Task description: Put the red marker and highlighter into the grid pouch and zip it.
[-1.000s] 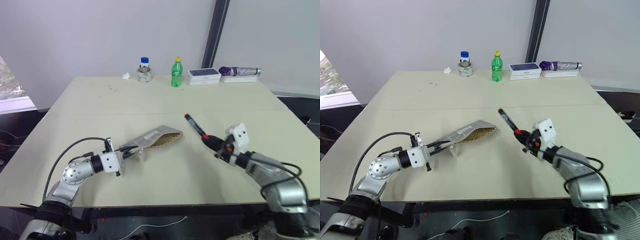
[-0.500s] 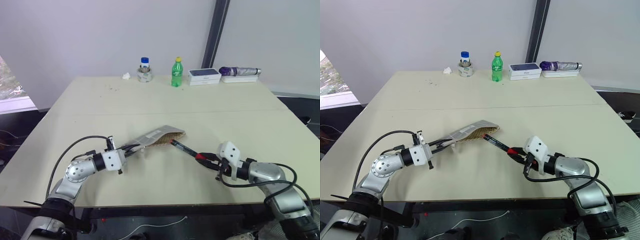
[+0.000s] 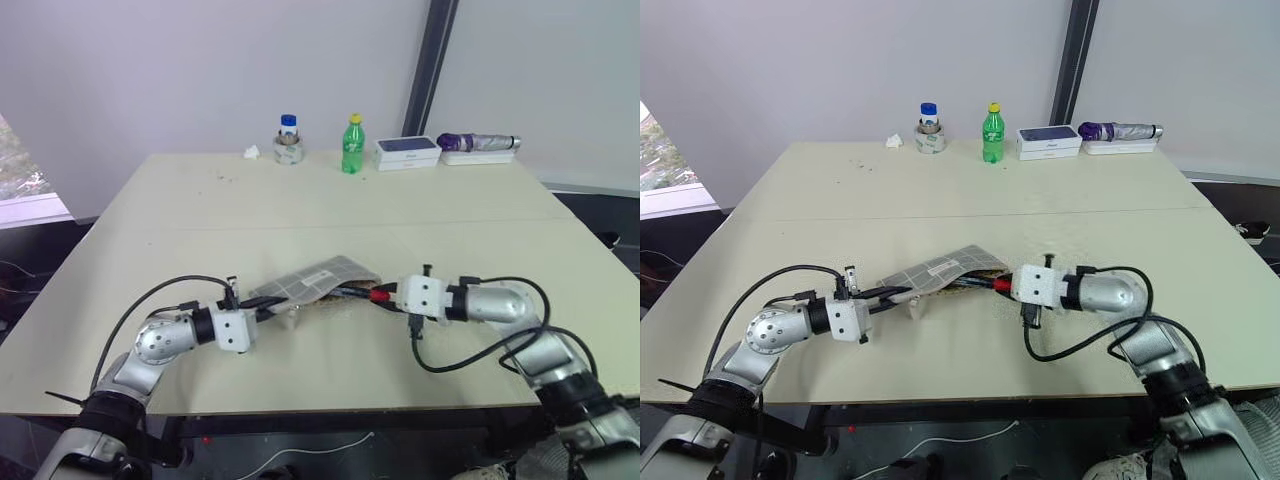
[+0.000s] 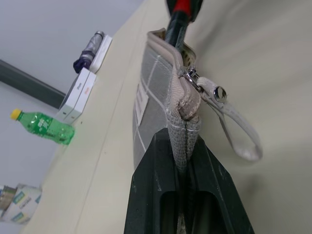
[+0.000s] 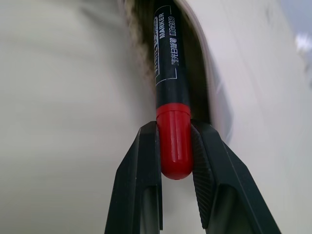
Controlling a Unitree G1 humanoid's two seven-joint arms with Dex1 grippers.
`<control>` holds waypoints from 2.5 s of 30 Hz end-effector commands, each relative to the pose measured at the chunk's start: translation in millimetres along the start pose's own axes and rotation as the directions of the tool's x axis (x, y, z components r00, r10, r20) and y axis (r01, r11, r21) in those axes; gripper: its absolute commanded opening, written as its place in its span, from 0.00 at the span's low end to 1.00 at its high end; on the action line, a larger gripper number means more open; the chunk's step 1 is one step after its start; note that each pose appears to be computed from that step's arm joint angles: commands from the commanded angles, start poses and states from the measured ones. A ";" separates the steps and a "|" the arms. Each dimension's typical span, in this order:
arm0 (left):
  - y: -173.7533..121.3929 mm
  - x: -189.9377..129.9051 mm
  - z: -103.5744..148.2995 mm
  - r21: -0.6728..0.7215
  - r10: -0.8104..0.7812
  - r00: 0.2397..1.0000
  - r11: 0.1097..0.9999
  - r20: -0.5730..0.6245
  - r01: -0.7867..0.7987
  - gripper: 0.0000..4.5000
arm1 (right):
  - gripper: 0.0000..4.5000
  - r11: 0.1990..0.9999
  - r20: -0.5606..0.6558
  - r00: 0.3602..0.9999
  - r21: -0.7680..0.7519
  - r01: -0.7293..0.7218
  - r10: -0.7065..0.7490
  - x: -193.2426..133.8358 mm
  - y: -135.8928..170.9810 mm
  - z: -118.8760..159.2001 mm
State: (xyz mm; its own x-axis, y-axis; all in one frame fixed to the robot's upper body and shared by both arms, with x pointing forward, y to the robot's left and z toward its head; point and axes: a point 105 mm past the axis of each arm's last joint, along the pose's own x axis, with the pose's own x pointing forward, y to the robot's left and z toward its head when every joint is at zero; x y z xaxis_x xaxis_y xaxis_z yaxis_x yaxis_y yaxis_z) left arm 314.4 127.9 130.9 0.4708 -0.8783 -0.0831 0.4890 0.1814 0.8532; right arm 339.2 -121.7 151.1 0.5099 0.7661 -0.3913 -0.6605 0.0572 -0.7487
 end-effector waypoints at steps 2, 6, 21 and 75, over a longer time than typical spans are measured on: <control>7.3 1.1 8.0 0.041 0.008 0.999 0.999 0.037 -0.010 0.00 | 0.06 0.995 0.049 0.999 -0.101 -0.008 0.013 21.3 -0.1 14.2; 8.5 1.3 10.1 0.047 0.009 0.999 0.999 0.046 -0.011 0.00 | 0.06 0.988 0.127 0.992 -0.155 -0.004 0.024 35.9 3.1 30.5; 4.5 -5.2 9.1 0.019 0.034 0.999 0.999 0.038 -0.035 0.00 | 0.99 0.987 0.232 0.967 -0.092 0.134 -0.110 11.7 -19.3 52.8; 4.1 -8.6 -16.4 -0.001 0.002 0.993 1.000 -0.117 -0.002 0.00 | 0.01 0.692 -0.079 0.992 0.711 0.126 -0.099 4.7 37.3 -52.0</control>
State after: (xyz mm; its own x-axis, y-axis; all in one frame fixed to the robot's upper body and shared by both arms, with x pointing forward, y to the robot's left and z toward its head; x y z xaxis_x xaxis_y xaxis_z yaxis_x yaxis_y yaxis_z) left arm 319.1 123.2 118.2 0.4941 -0.8538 -0.1640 0.5058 0.1288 0.8530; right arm 335.5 -121.7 87.4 0.5447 0.7614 -0.3516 -0.8334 0.5382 -0.1256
